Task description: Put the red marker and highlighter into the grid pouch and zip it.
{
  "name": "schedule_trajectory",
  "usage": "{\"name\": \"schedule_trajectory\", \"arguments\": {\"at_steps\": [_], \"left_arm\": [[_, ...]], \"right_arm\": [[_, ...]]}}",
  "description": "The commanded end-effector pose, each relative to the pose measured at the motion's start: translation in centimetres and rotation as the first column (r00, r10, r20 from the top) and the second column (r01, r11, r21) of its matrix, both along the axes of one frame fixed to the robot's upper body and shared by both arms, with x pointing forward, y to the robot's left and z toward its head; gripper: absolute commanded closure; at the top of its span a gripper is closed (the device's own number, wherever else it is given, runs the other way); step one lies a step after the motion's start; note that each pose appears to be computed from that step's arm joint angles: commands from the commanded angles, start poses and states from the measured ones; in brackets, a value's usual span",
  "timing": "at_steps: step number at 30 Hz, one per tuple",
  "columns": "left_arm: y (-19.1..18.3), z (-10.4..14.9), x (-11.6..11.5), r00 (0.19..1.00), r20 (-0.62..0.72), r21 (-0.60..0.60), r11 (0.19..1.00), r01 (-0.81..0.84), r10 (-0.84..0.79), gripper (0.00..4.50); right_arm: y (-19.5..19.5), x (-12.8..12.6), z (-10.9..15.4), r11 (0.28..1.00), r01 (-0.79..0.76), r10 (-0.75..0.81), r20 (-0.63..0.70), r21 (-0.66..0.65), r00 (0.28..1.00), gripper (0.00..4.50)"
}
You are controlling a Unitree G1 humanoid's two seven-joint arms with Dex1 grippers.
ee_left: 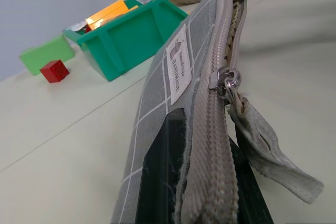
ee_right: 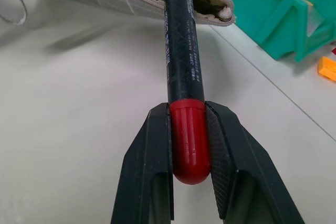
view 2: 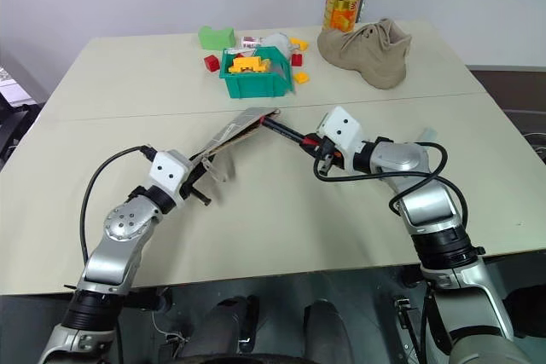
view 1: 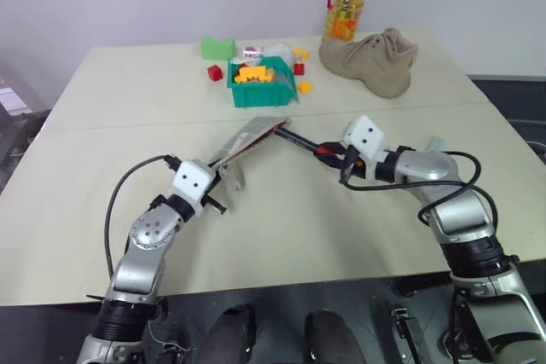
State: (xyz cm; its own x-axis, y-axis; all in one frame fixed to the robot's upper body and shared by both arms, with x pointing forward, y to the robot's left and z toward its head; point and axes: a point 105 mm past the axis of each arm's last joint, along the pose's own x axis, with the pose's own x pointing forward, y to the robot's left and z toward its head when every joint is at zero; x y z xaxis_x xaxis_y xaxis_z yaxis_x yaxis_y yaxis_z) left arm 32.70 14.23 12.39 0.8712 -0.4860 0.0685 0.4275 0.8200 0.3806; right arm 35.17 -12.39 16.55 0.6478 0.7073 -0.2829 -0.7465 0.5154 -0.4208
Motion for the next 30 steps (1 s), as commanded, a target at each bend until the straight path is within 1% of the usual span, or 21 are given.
{"name": "schedule_trajectory", "arguments": {"at_steps": [1,2,4,7,9,10,13,15,19,21,22,23,25,26,28,30], "left_arm": [[-0.7,1.0,-0.8,0.998,0.048,0.025,0.998,0.050,-0.051,4.50],[-0.8,0.9,-1.0,0.997,0.047,0.043,0.997,0.064,-0.066,4.50],[-1.0,0.6,-1.4,0.994,0.045,0.084,0.992,0.098,-0.102,4.50],[-1.2,0.7,-1.7,0.989,0.041,0.098,0.986,0.137,-0.141,4.50],[-1.7,0.7,-2.0,0.982,0.037,0.100,0.978,0.182,-0.186,4.50],[-1.9,0.8,-2.1,0.979,0.036,0.101,0.975,0.197,-0.202,4.50],[-3.2,0.6,-2.8,0.951,0.012,0.132,0.943,0.305,-0.309,4.50],[-3.7,0.7,-3.1,0.936,0.001,0.136,0.927,0.349,-0.353,4.50],[-4.0,0.5,-3.3,0.926,-0.014,0.147,0.916,0.374,-0.376,4.50],[-3.8,0.4,-3.3,0.930,-0.016,0.149,0.919,0.365,-0.367,4.50],[-3.7,0.4,-3.2,0.934,-0.017,0.147,0.923,0.356,-0.358,4.50],[-3.5,0.3,-3.1,0.939,-0.018,0.142,0.928,0.343,-0.344,4.50],[-3.2,0.3,-3.0,0.948,-0.018,0.124,0.940,0.318,-0.318,4.50],[-3.0,0.3,-2.9,0.952,-0.015,0.113,0.945,0.306,-0.306,4.50],[-2.9,0.4,-2.6,0.960,-0.008,0.093,0.956,0.278,-0.278,4.50],[-3.0,0.3,-2.3,0.968,-0.003,0.079,0.965,0.251,-0.251,4.50]], "right_arm": [[0.7,-0.3,1.7,0.997,-0.050,0.054,0.076,-0.051,0.996,4.15],[0.8,-0.4,1.7,0.994,-0.063,0.071,0.090,-0.085,0.993,4.15],[0.9,-0.7,1.8,0.973,-0.101,0.131,0.137,-0.210,0.982,4.15],[1.2,-1.0,2.1,0.934,-0.138,0.210,0.192,-0.330,0.959,4.15],[1.8,-1.4,2.1,0.892,-0.180,0.289,0.219,-0.414,0.932,4.15],[2.0,-1.5,2.1,0.880,-0.192,0.312,0.223,-0.435,0.923,4.15],[3.7,-2.4,2.0,0.807,-0.267,0.443,0.241,-0.527,0.864,4.15],[4.6,-2.8,1.7,0.776,-0.296,0.494,0.244,-0.558,0.835,4.15],[5.6,-2.9,1.5,0.766,-0.319,0.520,0.246,-0.558,0.818,4.15],[5.6,-2.7,1.6,0.786,-0.316,0.499,0.244,-0.531,0.832,3.08],[5.5,-2.8,1.6,0.798,-0.318,0.487,0.238,-0.512,0.840,2.68],[5.4,-2.8,1.8,0.819,-0.318,0.466,0.231,-0.478,0.854,2.21],[5.0,-2.8,2.3,0.857,-0.307,0.422,0.225,-0.414,0.878,1.11],[4.6,-2.9,2.4,0.872,-0.301,0.402,0.213,-0.386,0.891,0.68],[3.2,-2.5,3.0,0.916,-0.254,0.324,0.198,-0.311,0.925,0.68],[1.1,-1.7,3.8,0.972,-0.156,0.189,0.185,-0.178,0.965,0.68]]}}
